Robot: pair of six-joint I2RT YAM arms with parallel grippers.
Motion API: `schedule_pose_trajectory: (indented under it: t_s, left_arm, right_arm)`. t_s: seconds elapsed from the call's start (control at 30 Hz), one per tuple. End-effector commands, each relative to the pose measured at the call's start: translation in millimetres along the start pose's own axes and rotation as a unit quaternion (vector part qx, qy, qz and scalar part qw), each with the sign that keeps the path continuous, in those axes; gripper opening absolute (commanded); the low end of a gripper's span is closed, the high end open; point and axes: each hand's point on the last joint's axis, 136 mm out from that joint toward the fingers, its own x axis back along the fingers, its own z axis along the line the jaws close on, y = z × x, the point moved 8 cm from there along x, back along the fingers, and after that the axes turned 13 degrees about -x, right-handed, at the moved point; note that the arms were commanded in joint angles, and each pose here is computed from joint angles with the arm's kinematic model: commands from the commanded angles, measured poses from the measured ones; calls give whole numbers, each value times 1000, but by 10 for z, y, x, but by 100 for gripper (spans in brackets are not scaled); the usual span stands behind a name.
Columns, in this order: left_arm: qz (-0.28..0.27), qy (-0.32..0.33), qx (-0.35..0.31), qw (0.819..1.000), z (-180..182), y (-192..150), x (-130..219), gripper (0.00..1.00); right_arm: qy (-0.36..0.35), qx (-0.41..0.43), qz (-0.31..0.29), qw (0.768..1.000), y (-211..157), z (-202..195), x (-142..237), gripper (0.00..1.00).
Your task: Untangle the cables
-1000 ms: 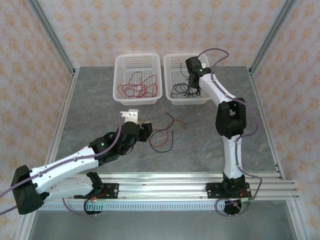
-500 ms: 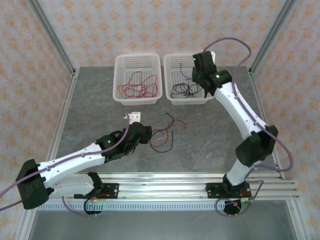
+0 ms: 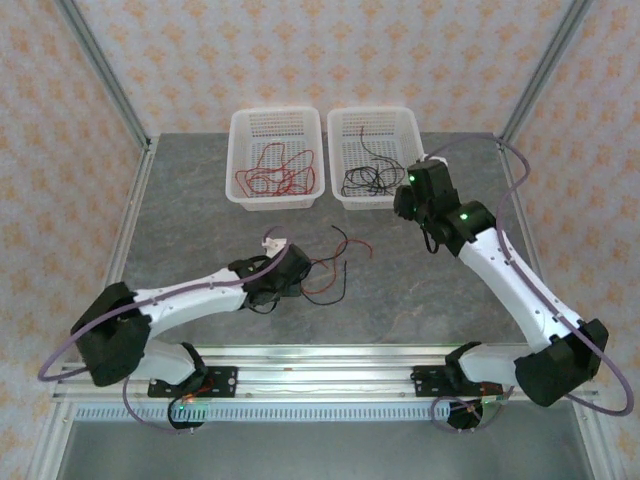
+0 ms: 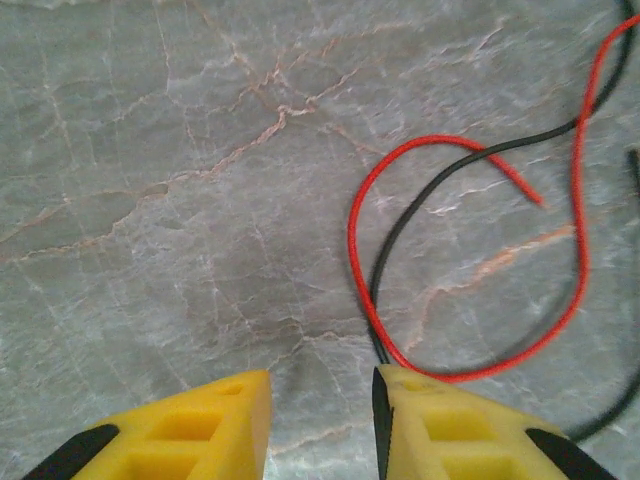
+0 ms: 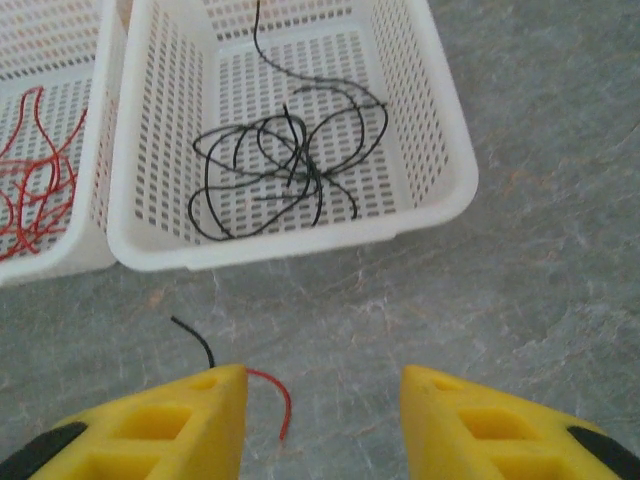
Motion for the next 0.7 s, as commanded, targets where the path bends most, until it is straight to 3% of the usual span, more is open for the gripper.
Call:
schedule_pose_trajectory:
  t_s: [0.0, 0.3, 0.67]
  left_arm:
    - [-5, -20, 4, 1000, -86, 157, -72, 34]
    - [17, -11, -8, 1000, -114, 279, -425, 32]
    - [39, 24, -34, 998, -119, 267, -706, 27]
  right_arm:
    - [21, -14, 16, 1000, -165, -36, -3, 43]
    - [18, -34, 42, 998, -552, -310, 1, 43]
    - [7, -45, 39, 998, -627, -422, 63, 43]
